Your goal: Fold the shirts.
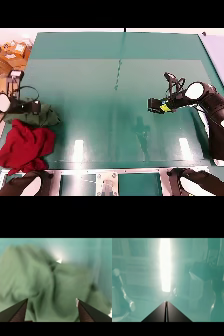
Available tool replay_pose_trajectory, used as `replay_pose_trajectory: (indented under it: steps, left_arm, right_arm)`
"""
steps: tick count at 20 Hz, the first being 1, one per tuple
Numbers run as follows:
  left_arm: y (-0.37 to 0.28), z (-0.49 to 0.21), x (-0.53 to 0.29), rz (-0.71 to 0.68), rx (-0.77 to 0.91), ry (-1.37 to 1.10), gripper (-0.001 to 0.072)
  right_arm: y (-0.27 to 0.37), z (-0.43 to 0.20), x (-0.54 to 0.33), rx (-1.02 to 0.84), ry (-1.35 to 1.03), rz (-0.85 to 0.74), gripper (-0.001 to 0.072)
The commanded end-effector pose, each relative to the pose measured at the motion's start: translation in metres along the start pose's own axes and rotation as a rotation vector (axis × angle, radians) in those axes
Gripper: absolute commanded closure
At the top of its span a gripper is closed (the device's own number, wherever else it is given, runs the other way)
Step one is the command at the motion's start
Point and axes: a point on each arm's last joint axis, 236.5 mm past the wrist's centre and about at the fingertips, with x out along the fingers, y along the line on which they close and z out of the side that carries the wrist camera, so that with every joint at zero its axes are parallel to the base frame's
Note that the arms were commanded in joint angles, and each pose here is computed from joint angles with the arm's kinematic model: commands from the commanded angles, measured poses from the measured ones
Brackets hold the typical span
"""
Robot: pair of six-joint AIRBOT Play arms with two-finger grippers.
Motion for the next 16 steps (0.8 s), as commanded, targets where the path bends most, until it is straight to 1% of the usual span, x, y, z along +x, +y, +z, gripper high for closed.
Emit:
replay_pose_trajectory:
  steps: [1, 3, 4, 5, 6, 9, 11, 13, 16]
  left_arm:
    - [0.002, -0.046, 0.04, 0.003, -0.008, 0.117, -0.0013]
    - [-0.004, -0.058, 0.061, -0.004, 0.011, 0.112, -0.0005]
    - [-0.004, -0.057, 0.065, -0.004, 0.014, 0.106, 0.0137]
    - [-0.004, -0.051, 0.065, -0.002, 0.016, 0.088, 0.043]
    - [-0.002, -0.042, 0.061, 0.001, 0.014, 0.072, 0.0681]
    - [0.002, 0.001, 0.031, -0.014, -0.036, 0.022, 0.0688]
    - [-0.008, 0.04, -0.007, -0.084, -0.045, -0.037, 0.0688]
    - [-0.034, 0.084, -0.061, -0.173, -0.02, -0.137, 0.0688]
    - [-0.116, 0.133, -0.157, -0.37, 0.106, -0.319, 0.0688]
  right_arm:
    - [0.002, 0.008, 0.0, -0.001, -0.035, 0.006, 0.07]
    - [0.002, 0.008, 0.0, 0.0, -0.035, 0.006, 0.07]
    - [0.002, 0.008, 0.0, 0.0, -0.035, 0.006, 0.07]
    - [0.002, 0.008, 0.0, 0.0, -0.035, 0.006, 0.07]
    - [0.002, 0.008, 0.0, 0.0, -0.034, 0.006, 0.0699]
    - [0.001, 0.009, -0.002, -0.001, -0.036, 0.005, 0.07]
    - [-0.002, 0.011, -0.006, -0.002, -0.034, -0.001, 0.07]
    - [-0.009, 0.016, -0.019, 0.014, -0.027, -0.008, 0.07]
    - [-0.029, 0.029, -0.049, 0.052, -0.081, -0.018, 0.07]
